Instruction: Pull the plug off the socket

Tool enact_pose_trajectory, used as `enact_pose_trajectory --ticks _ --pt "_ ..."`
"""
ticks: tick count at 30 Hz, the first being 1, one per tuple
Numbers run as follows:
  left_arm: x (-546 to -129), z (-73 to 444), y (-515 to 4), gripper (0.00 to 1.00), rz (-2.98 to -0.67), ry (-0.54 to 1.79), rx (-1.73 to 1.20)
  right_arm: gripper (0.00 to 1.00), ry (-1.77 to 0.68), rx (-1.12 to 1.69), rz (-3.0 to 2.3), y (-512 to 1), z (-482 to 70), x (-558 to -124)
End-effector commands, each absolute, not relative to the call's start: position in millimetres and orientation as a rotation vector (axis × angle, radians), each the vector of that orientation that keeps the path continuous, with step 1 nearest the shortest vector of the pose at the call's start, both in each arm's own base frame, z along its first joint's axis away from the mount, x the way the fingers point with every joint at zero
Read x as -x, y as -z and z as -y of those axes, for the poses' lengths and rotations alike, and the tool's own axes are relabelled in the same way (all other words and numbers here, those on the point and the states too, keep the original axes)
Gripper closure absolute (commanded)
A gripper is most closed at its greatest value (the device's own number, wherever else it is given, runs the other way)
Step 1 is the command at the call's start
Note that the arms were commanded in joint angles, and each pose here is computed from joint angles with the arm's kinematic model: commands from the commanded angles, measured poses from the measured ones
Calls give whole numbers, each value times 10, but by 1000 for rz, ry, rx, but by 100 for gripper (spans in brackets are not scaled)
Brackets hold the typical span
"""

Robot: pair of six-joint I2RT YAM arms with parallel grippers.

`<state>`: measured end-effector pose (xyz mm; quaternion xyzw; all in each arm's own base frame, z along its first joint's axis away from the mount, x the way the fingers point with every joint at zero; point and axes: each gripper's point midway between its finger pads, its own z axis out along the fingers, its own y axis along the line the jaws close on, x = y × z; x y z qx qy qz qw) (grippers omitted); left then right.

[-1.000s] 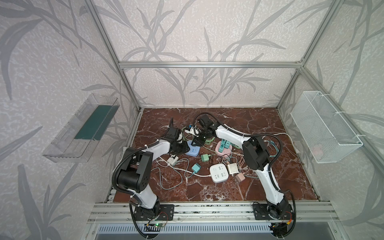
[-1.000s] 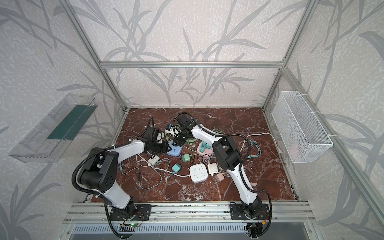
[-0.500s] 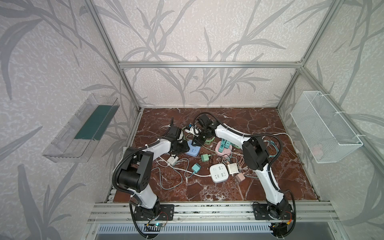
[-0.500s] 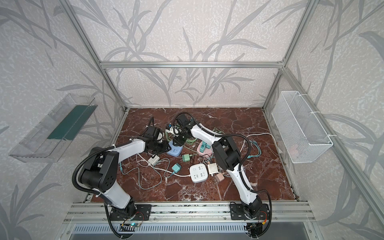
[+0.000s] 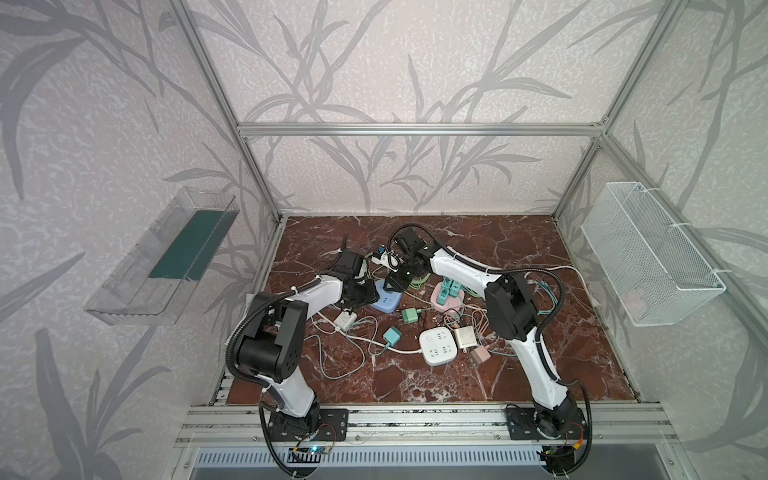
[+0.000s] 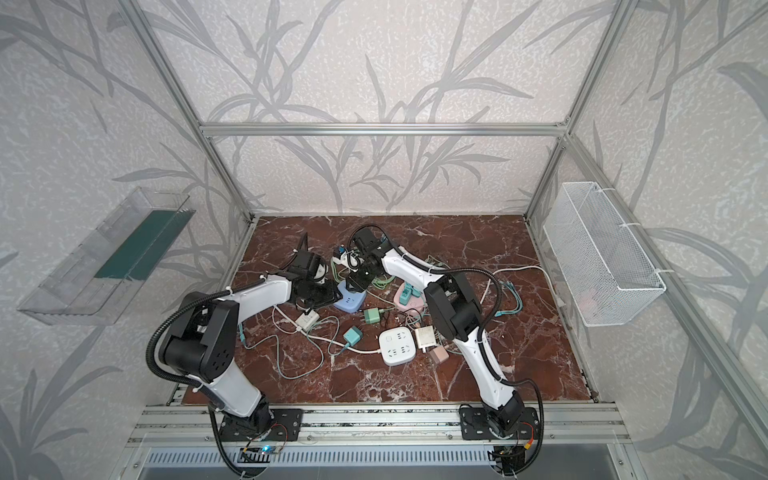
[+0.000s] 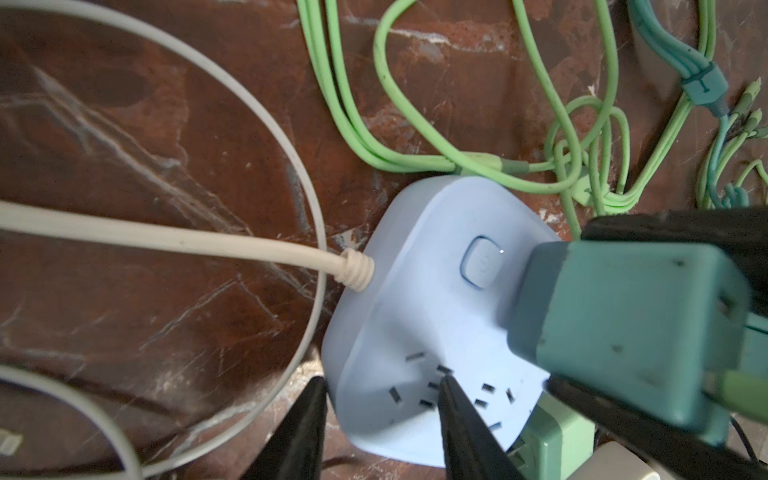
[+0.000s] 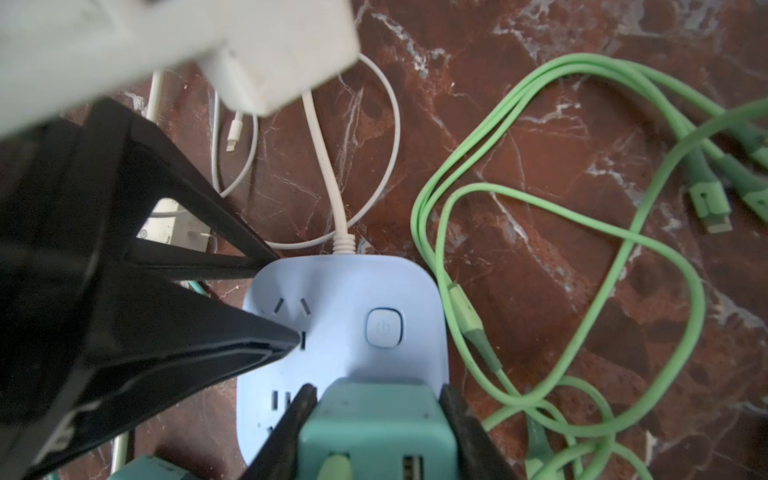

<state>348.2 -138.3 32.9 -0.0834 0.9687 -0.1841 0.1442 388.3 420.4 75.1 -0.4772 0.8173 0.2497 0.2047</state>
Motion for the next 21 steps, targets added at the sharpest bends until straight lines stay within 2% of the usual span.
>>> enact_pose_trajectory --ticks 1,9,14,21 --pt "-2747 922 325 55 -3114 153 325 83 -955 1238 -2032 -1872 -4510 -3843" --pt "-2830 1004 281 55 -3091 219 340 83 -644 1408 -2040 -1449 -4482 -3732" --pt "-2893 1074 267 55 -3080 272 358 83 -607 1410 -2040 -1239 -4481 -3637" --pt "-2909 1090 271 55 -3085 280 355 83 -606 1389 -2037 -1289 -4432 -3614"
